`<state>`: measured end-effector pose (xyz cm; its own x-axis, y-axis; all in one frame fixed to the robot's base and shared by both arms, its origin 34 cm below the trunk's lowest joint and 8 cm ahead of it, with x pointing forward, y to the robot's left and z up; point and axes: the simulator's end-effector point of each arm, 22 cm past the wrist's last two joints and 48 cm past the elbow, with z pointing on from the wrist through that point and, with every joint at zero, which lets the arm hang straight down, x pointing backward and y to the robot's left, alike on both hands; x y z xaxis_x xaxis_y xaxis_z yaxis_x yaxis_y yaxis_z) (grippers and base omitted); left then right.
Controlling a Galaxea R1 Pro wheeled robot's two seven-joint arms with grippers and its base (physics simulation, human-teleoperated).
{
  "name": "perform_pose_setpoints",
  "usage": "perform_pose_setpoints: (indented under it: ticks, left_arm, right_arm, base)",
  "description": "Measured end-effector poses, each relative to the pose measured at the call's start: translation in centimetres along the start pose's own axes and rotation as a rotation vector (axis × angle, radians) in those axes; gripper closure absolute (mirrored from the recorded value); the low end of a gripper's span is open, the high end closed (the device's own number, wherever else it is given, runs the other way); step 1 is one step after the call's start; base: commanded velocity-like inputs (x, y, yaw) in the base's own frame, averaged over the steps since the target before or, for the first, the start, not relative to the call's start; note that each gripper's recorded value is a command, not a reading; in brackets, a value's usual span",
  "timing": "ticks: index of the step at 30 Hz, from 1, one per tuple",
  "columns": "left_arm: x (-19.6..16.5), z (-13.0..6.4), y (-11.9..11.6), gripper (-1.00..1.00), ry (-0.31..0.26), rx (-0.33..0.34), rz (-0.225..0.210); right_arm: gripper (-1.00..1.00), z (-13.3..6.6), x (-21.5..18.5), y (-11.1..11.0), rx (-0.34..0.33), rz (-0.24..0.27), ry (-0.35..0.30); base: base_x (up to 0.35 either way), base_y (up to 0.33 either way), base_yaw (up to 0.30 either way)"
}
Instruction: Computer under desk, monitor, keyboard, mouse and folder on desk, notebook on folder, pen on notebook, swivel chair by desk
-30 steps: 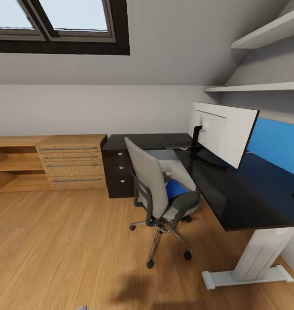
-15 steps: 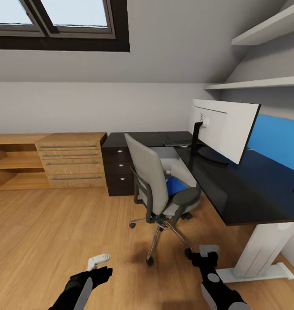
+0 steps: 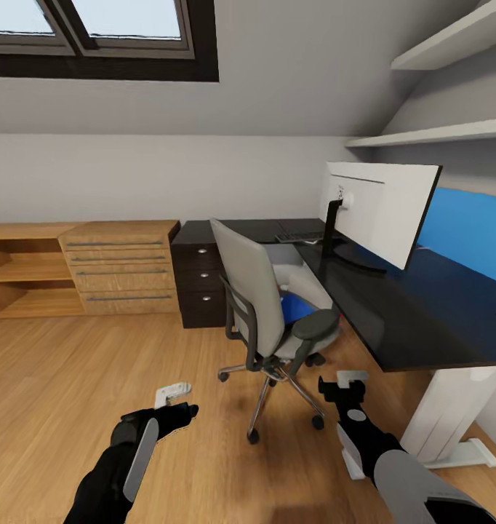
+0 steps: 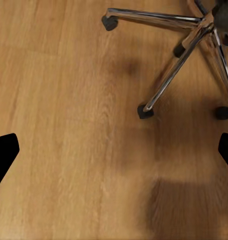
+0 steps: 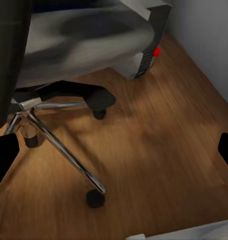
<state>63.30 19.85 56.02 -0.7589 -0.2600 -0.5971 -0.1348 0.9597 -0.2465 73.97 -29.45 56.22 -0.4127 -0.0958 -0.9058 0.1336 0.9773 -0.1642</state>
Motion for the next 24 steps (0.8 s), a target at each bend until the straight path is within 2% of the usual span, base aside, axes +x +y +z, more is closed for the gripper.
perform_pose_setpoints:
  ticks: [3, 8, 14, 21, 24]
  left_arm:
    - [-0.9, -0.5, -0.2, -1.0, -0.02, 0.01, 0.003]
    - [-1.2, -0.7, -0.1, -1.0, -0.039, 0.02, 0.004]
    - [-0.8, -0.2, 0.1, -1.0, -0.054, 0.033, -0.002]
    - [1.0, 0.6, 0.2, -1.0, -0.052, 0.07, -0.003]
    - [1.6, 0.3, 0.3, -1.0, -0.074, 0.09, -0.003]
  right_arm:
    - [-1.0, 0.3, 0.5, -0.3, 0.008, 0.012, 0.0]
    - [-1.0, 0.5, 1.8, -0.8, 0.031, 0.098, 0.015]
    - [-1.0, 0.8, 3.5, -1.0, 0.048, 0.163, 0.03]
    - [-1.0, 1.1, 4.7, -1.0, 0.054, 0.18, 0.024]
    - [-1.0, 1.3, 5.2, -0.9, 0.055, 0.181, 0.017]
  base:
    - [0.0, 0.0, 0.0]
    - [0.0, 0.0, 0.0]
    - [0.0, 0.0, 0.0]
    - [0.0, 0.0, 0.0]
    - [0.0, 0.0, 0.0]
